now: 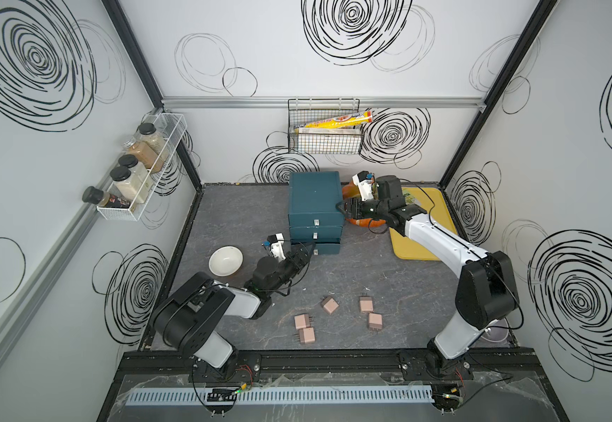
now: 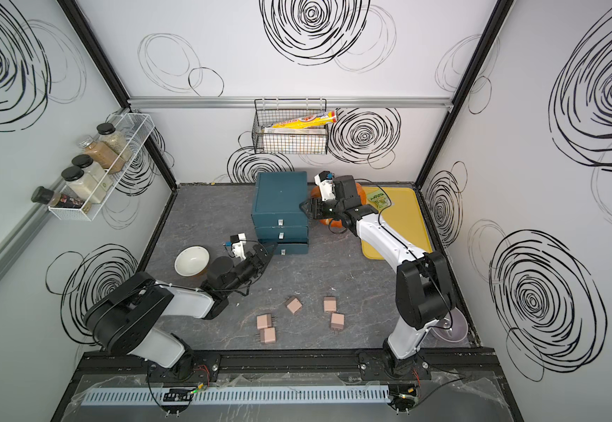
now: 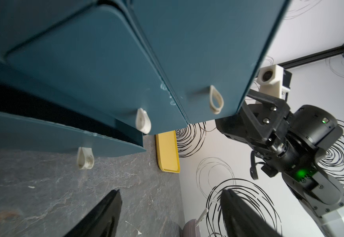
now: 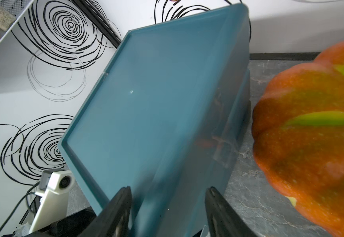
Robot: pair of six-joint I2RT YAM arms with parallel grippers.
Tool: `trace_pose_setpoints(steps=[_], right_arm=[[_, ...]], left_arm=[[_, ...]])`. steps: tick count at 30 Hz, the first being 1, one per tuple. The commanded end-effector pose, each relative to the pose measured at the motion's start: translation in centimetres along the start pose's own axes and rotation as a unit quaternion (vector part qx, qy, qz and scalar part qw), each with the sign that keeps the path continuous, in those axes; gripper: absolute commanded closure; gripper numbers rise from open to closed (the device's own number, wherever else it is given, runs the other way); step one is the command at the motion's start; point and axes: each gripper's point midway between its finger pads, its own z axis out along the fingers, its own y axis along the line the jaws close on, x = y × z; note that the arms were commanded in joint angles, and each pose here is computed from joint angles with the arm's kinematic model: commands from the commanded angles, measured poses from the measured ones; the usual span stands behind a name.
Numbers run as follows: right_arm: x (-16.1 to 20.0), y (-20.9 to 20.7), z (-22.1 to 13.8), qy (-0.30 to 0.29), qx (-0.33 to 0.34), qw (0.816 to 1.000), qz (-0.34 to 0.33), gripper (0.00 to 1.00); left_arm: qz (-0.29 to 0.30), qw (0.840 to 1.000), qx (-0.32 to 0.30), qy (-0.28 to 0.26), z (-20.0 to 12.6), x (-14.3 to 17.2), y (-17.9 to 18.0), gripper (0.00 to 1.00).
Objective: Place the plugs into the drawer by color
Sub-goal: Open the drawer in the storage box.
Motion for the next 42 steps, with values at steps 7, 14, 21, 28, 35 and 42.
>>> trace_pose_setpoints(steps=[7, 14, 21, 28, 35, 42], right_arm=[[2.0, -0.2, -0.7, 0.012, 0.004, 1.000, 0.002, 0.39], [1.8, -0.3, -1.0, 0.009, 0.012, 1.000, -0.003, 0.39], [2.6, -0.6, 0.5, 0.034, -0.001, 0.999, 0.008, 0.39], [3.0, -0.9, 0.6, 0.037, 0.002, 0.999, 0.009, 0.40], [3.0, -1.1, 0.5, 0.036, 0.010, 0.999, 0.006, 0.42], [3.0, -1.3, 0.6, 0.035, 0.015, 0.999, 0.007, 0.44]], left_arm=[[-0.003, 0.999, 0.034, -0.041, 3.0, -1.6, -0.7, 0.12], [0.002, 0.999, 0.029, -0.042, 5.4, -1.8, 0.7, 0.12], [0.016, 0.998, 0.017, -0.061, 6.0, -3.0, 1.5, 0.15], [0.032, 0.997, 0.004, -0.066, 6.8, -3.6, 2.2, 0.36], [0.025, 0.998, 0.016, -0.058, 7.3, -3.7, 1.9, 0.63], [0.045, 0.997, 0.017, -0.066, 6.5, -4.0, 0.9, 1.00]])
